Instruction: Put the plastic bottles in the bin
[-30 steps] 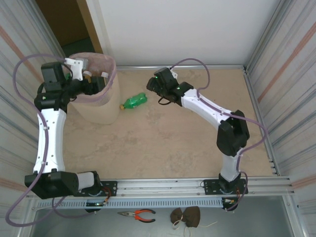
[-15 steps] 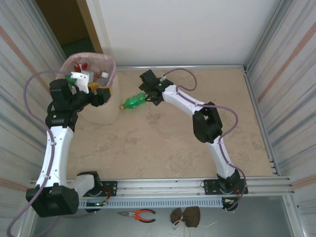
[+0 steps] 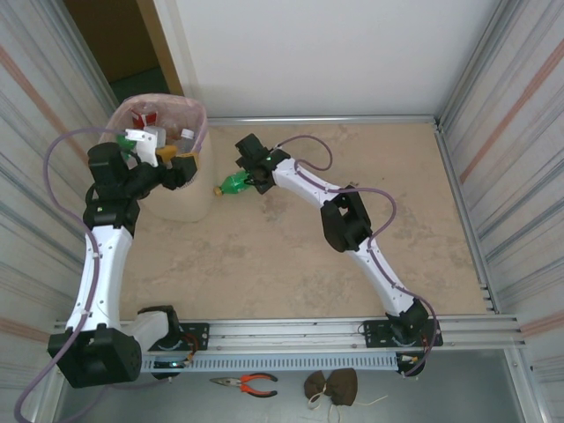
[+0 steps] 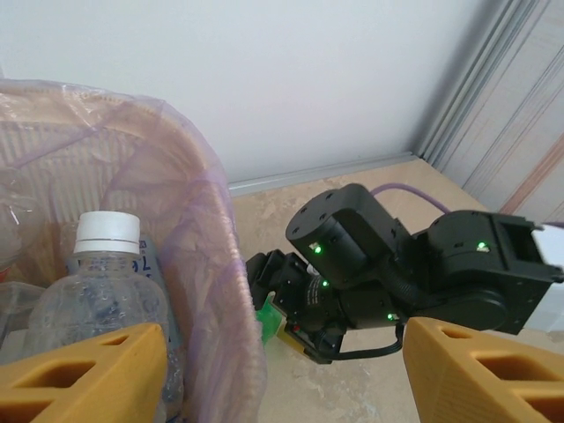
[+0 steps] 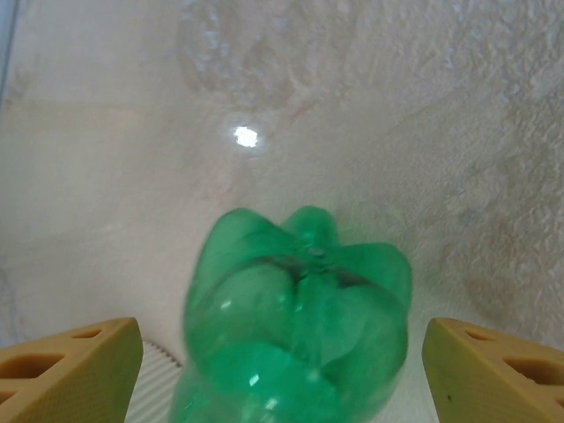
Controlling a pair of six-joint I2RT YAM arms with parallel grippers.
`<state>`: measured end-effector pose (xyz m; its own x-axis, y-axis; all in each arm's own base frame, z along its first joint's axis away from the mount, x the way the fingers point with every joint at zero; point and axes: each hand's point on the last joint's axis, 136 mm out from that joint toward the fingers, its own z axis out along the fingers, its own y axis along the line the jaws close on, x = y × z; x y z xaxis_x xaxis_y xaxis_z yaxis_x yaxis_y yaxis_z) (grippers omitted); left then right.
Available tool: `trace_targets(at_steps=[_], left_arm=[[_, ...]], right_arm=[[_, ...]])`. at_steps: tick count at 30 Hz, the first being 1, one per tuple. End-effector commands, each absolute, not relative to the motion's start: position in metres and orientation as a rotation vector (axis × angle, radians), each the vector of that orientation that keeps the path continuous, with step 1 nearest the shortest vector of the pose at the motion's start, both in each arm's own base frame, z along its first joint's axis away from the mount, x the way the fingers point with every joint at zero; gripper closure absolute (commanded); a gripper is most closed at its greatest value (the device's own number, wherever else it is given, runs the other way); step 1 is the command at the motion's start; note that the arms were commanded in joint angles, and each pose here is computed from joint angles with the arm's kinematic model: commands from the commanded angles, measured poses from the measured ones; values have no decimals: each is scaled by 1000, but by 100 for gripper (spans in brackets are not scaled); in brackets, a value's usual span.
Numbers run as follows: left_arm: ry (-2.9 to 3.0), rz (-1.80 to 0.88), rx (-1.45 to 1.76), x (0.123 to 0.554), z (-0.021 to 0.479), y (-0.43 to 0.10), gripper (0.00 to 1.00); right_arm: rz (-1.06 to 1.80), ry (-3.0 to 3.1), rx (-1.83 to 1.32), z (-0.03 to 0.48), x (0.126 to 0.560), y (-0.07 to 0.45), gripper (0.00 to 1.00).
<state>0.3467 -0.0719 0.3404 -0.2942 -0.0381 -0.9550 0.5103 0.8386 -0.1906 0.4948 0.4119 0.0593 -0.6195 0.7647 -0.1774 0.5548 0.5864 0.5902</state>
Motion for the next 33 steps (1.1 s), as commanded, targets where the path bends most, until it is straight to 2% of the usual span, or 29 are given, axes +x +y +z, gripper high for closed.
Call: trace_targets(at_steps=[1,11,18,25,27,33], left_arm=[[1800,-592,344,344,339,-72,29],[1811,-565,315,344,336,-65,30],[1811,-545,306,341,335,-63,30],[1819,-500,290,338,334,-58,31],[1818,-491,290,337,335,-57,31],[1825,-463,281,336,334,-54,31]], right_arm=[[675,2397,1121,45,497,412,21],[565,2494,1033,18,482,405,34],[489,2508,901,40,479,391,35],[284,2605,735,54,450,364,37],[297,2655,641,54,440,364,38],[346,2759,60,53,401,363,34]])
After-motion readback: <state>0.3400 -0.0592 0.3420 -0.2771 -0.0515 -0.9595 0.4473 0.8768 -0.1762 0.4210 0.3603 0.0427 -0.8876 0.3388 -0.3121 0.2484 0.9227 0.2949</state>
